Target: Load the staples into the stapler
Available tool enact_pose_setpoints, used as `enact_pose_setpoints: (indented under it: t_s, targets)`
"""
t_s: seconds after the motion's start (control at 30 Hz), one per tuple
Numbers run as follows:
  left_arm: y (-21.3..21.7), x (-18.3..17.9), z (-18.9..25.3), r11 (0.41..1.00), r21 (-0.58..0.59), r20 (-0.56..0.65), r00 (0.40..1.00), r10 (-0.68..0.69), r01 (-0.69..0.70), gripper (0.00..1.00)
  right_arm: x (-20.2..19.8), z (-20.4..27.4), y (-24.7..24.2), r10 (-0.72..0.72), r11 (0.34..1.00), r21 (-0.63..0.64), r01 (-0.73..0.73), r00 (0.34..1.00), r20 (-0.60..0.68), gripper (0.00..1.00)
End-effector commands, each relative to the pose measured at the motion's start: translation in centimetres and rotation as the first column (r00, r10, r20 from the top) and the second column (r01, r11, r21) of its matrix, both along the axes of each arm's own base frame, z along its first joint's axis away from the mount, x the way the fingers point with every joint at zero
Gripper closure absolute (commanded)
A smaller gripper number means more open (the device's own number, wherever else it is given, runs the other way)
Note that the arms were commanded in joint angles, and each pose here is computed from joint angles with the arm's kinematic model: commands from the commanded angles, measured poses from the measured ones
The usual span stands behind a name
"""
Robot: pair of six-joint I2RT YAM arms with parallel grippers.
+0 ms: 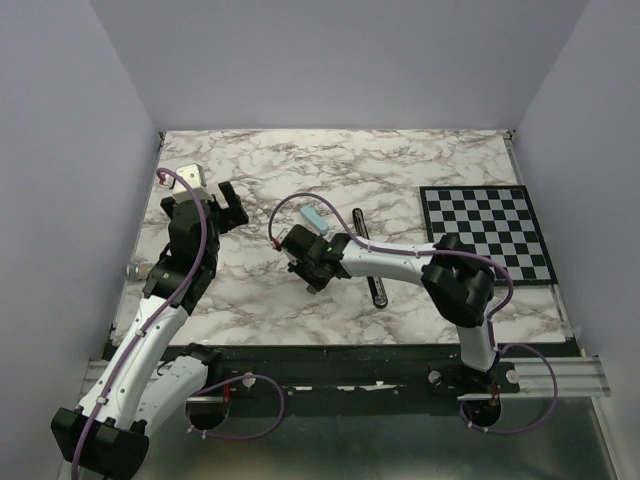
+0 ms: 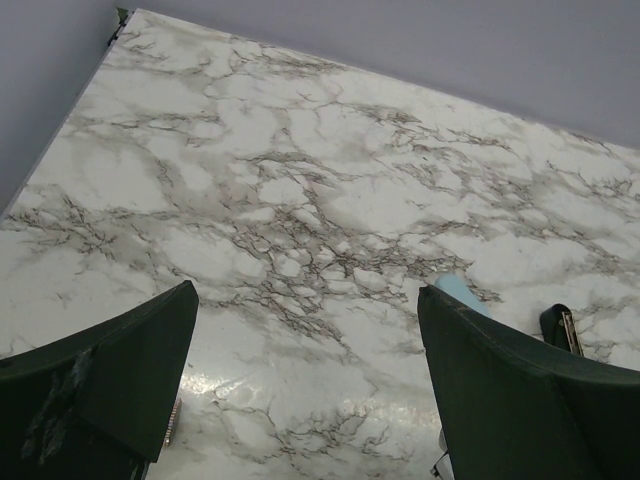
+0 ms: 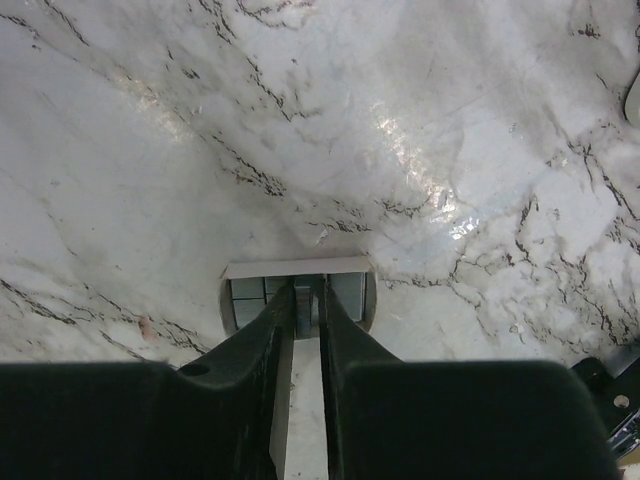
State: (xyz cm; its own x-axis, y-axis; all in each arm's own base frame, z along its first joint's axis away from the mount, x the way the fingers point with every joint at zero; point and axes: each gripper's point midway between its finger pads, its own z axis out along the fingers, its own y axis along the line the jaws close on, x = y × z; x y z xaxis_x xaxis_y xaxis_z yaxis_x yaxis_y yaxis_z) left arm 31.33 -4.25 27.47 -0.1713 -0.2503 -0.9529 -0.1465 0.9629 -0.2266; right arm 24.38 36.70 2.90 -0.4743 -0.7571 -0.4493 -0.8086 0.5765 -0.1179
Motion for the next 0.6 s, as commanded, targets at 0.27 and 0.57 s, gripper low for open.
enact_pose_setpoints:
  t_s: [0.27,0.57]
  targets:
    - [-0.3,0.2,0.3,1.000,-0.014,0.012,1.000,-0.017,0.017,0.01,0.1,5.2,0.2,-0.078,0.972,0.221,0.083,0.996,-0.032,0.83]
    - [-0.6,0.2,0.3,0.999,-0.019,0.011,0.999,-0.032,0.032,0.01,0.0,5.3,-0.7,-0.063,0.956,0.280,0.086,0.994,-0.088,0.74]
